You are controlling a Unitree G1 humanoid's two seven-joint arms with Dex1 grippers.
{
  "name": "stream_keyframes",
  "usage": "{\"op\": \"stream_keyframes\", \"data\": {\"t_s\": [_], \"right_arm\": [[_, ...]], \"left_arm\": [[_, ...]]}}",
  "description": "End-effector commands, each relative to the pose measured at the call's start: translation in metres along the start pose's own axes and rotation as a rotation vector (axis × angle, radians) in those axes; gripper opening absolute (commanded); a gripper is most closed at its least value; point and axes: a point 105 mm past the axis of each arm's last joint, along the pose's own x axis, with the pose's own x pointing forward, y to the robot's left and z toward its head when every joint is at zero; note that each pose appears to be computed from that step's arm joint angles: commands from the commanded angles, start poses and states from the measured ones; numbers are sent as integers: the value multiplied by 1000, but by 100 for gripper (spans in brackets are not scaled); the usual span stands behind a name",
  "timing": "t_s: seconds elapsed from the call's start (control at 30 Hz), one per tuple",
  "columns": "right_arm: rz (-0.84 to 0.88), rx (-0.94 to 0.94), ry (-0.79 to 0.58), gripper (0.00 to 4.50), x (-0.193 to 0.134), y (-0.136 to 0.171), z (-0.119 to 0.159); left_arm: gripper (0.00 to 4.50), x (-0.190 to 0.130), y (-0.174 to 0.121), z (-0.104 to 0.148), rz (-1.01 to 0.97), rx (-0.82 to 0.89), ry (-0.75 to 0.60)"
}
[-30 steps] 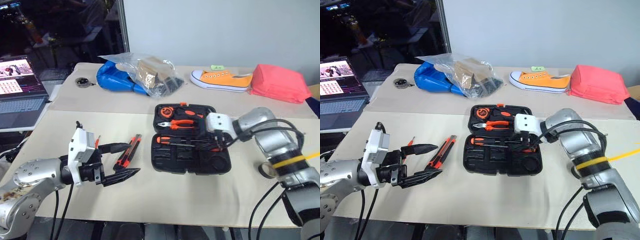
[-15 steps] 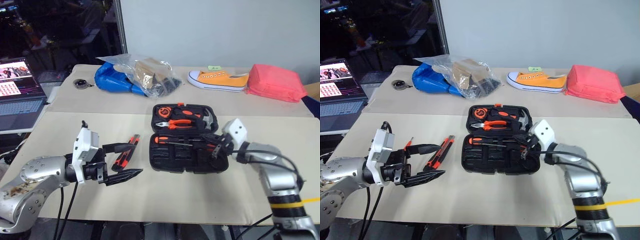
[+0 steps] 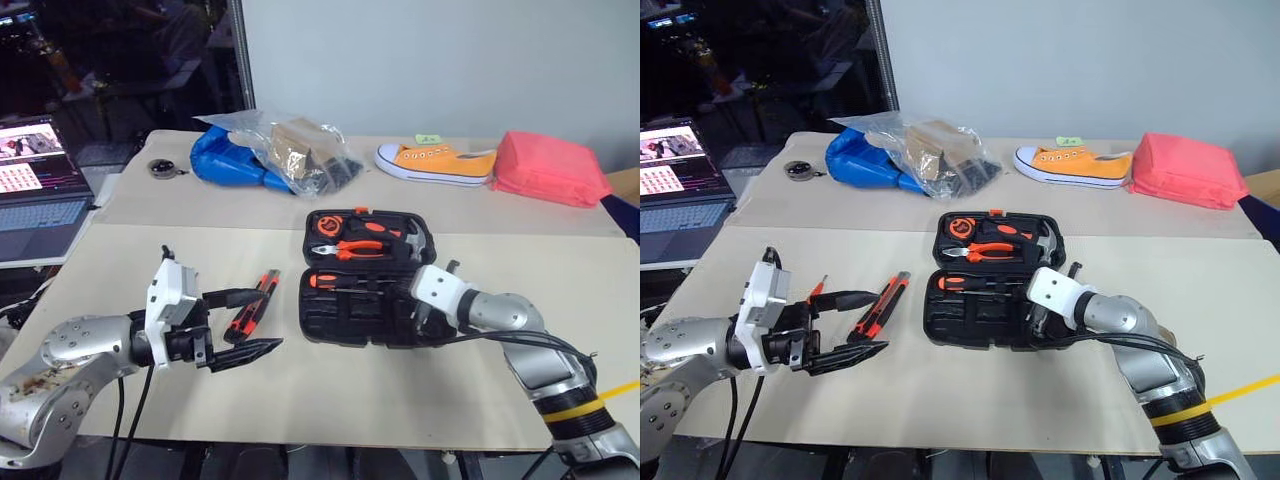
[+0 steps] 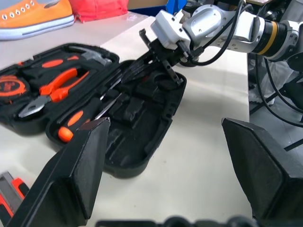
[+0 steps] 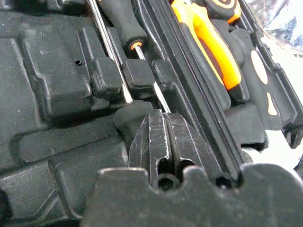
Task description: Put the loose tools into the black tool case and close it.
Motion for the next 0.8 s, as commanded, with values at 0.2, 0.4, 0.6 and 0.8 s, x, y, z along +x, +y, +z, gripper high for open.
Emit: {"op": "stream_keyframes", "data": {"t_s": [0.2,0.4,0.6,0.8], "right_arm": [[139,143,-399,145,-58,-16,87],[347,146,-413,354,-74,6,114],[428,105,-364,447,-79,23,109],[375,107,-342,450,-84,27,102]], "left_arm": [[406,-35,55,-29,554,-14,110],[406,-73,91,-43,764,-146,241],[406,-88,118,-64,896,-245,379],[364,-81,116,-91,909,-326,481]]}}
